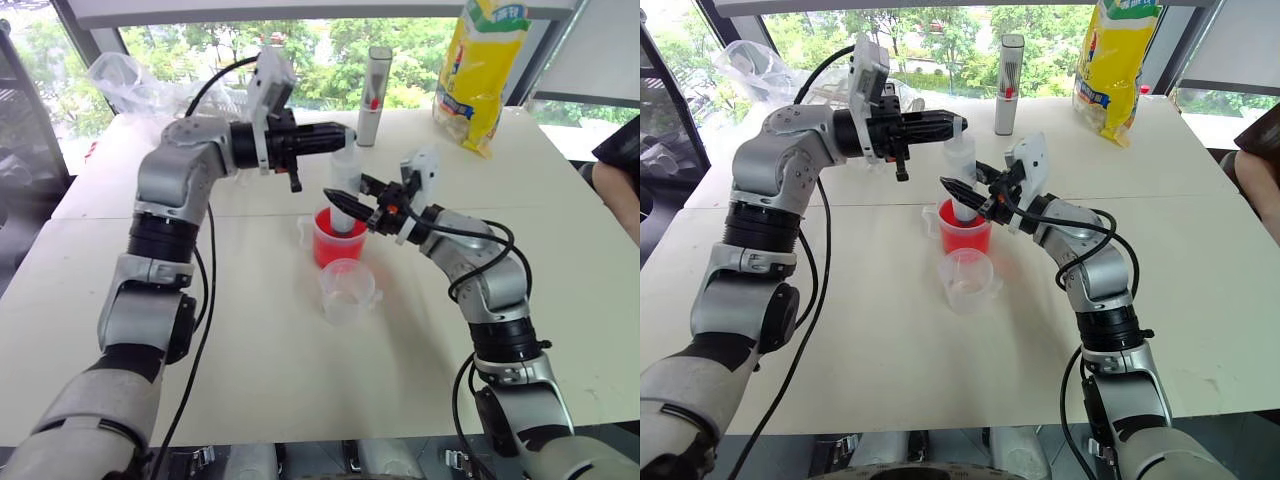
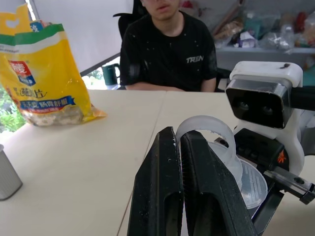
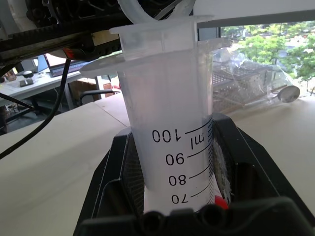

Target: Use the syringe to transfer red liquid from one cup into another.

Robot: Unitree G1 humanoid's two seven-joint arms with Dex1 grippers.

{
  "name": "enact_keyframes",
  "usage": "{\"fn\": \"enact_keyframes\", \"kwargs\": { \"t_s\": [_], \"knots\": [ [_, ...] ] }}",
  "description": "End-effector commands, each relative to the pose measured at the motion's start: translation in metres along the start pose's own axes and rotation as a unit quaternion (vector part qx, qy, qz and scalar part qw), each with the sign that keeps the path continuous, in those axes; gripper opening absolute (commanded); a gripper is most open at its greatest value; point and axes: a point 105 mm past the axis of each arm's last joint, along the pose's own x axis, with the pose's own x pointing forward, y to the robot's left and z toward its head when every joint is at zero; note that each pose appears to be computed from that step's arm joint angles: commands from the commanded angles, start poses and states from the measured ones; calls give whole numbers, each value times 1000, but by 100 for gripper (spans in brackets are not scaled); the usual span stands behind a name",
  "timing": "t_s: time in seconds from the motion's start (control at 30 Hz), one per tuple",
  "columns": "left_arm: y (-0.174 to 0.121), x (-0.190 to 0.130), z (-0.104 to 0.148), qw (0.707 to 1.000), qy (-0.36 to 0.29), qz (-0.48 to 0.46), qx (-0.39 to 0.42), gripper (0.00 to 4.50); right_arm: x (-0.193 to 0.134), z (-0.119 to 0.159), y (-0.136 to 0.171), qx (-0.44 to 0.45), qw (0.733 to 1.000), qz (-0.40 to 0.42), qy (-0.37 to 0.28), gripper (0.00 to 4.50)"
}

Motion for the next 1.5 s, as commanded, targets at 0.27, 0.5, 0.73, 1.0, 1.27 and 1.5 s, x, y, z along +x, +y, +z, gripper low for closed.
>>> {"fn": "enact_keyframes", "kwargs": {
  "t_s": [0.27, 0.5, 0.73, 1.0, 1.27, 1.5],
  "knots": [
    [-1, 0, 53, 997, -65, -3, 41, 6, 5, 6, 17, -3, 999, 30, -18, 149],
    [3, -2, 57, 996, -70, 6, 46, 6, 6, -3, 20, 12, 999, 32, -12, 149],
    [6, -3, 67, 995, -82, 13, 50, 6, 7, -10, 19, 17, 999, 31, -7, 149],
    [4, -3, 73, 994, -89, 12, 58, 6, 8, -16, 20, 21, 999, 33, -1, 149],
    [3, -2, 73, 994, -88, 10, 59, 6, 10, -18, 20, 23, 999, 33, 0, 149],
    [3, -3, 68, 995, -83, 13, 56, 6, 10, -14, 21, 17, 999, 35, -4, 149]
  ]
}}
